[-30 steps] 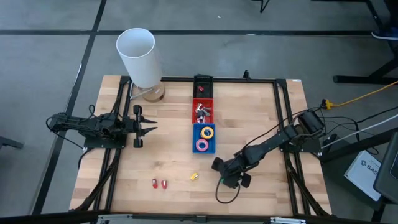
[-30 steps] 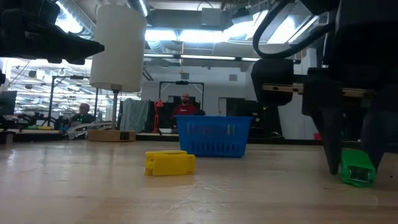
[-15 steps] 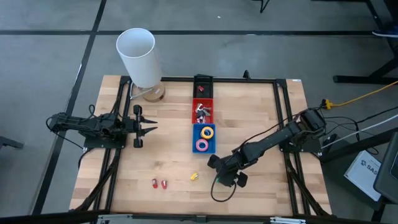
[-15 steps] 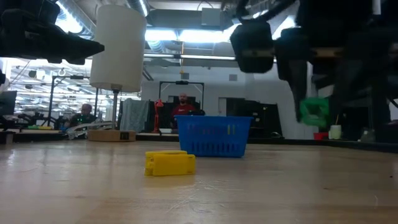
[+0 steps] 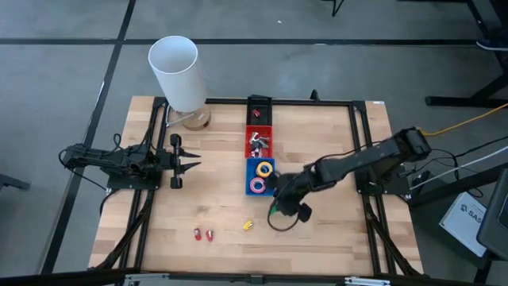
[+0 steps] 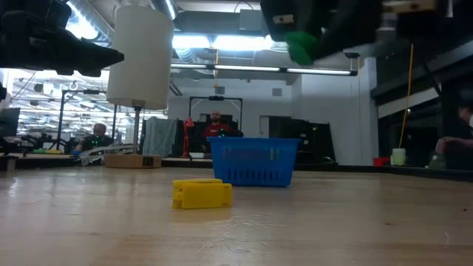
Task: Pick and place Stapler, Stapler remover, tape
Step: Put the green stapler into the black bin, then put the yellow stapler into the black bin
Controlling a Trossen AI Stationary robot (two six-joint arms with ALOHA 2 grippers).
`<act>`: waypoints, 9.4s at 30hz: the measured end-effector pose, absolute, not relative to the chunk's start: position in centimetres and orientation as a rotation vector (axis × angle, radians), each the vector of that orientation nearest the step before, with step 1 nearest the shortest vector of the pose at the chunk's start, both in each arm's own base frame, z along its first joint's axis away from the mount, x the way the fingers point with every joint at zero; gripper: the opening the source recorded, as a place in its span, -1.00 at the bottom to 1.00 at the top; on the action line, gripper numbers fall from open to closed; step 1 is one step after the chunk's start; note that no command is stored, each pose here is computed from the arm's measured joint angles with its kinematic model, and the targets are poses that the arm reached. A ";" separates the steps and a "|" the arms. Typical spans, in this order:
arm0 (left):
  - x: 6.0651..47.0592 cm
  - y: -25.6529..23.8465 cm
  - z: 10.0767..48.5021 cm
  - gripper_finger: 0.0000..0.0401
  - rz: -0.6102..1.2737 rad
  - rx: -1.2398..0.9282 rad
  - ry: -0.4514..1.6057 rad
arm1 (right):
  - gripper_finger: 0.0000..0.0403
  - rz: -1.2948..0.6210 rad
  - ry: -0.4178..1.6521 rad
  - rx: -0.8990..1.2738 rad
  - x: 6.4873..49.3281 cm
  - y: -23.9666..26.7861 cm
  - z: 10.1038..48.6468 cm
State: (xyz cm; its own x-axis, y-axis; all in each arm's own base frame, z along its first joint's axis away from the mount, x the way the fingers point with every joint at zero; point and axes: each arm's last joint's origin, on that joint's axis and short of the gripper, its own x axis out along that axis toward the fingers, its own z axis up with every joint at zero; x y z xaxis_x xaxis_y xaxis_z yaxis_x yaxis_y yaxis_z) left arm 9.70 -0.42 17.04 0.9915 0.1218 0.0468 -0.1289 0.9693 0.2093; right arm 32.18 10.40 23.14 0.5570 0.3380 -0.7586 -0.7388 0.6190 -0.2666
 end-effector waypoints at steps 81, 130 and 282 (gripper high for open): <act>9.7 -0.4 17.0 -0.54 0.126 0.214 -0.034 | -0.31 -0.191 0.636 -0.081 33.2 -25.4 18.4; 9.7 -0.4 17.0 -0.54 0.126 0.214 -0.034 | -0.25 0.352 0.768 -0.022 35.0 -0.7 26.7; 9.7 -0.4 17.0 -0.53 0.127 0.214 -0.034 | -0.72 0.436 0.751 -0.126 44.2 9.6 31.9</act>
